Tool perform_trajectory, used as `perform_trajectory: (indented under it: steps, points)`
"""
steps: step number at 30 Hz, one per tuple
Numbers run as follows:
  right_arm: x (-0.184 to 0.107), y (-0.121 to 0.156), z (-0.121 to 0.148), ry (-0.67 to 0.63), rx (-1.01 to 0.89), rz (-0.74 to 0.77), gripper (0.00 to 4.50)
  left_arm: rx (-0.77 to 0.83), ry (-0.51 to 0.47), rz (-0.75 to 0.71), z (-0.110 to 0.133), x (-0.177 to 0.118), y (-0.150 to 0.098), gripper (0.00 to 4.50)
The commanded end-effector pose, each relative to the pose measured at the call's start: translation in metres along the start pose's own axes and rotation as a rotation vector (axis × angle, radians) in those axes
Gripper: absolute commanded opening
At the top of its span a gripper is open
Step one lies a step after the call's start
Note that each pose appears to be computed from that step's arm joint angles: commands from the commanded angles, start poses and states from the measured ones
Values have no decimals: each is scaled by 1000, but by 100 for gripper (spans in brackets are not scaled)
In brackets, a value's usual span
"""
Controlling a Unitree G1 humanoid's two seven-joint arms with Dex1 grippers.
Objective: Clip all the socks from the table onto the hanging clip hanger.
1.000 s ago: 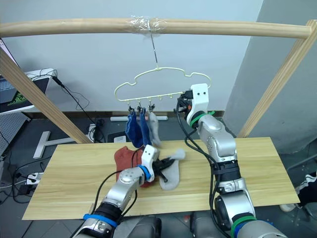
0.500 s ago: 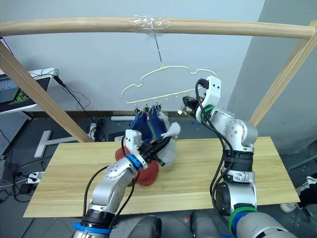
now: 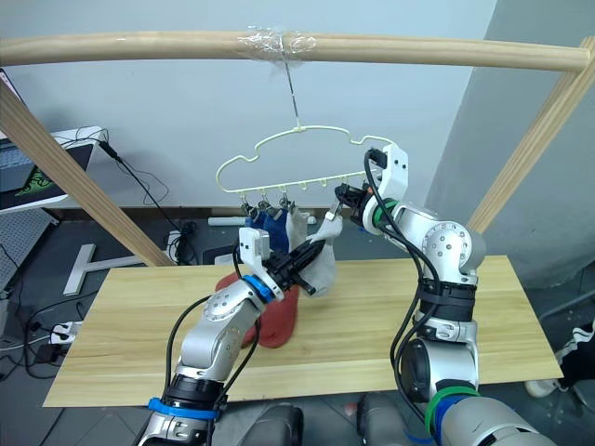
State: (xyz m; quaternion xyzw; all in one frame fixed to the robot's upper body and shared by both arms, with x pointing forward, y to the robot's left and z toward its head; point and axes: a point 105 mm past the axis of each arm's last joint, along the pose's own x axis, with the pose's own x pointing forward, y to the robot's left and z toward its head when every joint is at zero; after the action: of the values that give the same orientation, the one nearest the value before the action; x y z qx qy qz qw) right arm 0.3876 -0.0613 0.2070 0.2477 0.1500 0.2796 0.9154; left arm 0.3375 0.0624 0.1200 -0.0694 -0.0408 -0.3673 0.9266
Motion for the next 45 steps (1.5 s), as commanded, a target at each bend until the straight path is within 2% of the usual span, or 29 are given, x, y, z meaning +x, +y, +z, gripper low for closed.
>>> perform_trajectory:
  steps: [1,10,11,22,29,32,39,44,45]
  points:
    - [-3,3,5,-19,1,6,0,25,-71,-9,18,4,-1,3]
    - [-4,5,5,-20,32,32,0,18,-79,-17,19,3,-5,3]
    - [-5,7,6,-25,38,44,54,16,-79,-19,19,3,-5,0]
    - [-14,12,15,-57,25,86,448,15,-53,-12,14,3,-2,0]
    - [-29,10,16,-76,-81,87,448,0,-55,0,15,4,2,0]
    - [-38,3,7,-73,-203,56,450,-9,-51,-6,15,3,3,71]
    - [-50,-1,-8,-92,-417,41,450,15,-32,13,17,-6,15,280]
    - [-50,0,-13,-139,-485,33,450,54,-9,3,21,-16,22,440]
    - [-50,1,-13,-147,-504,31,450,60,-2,-3,21,-17,22,446]
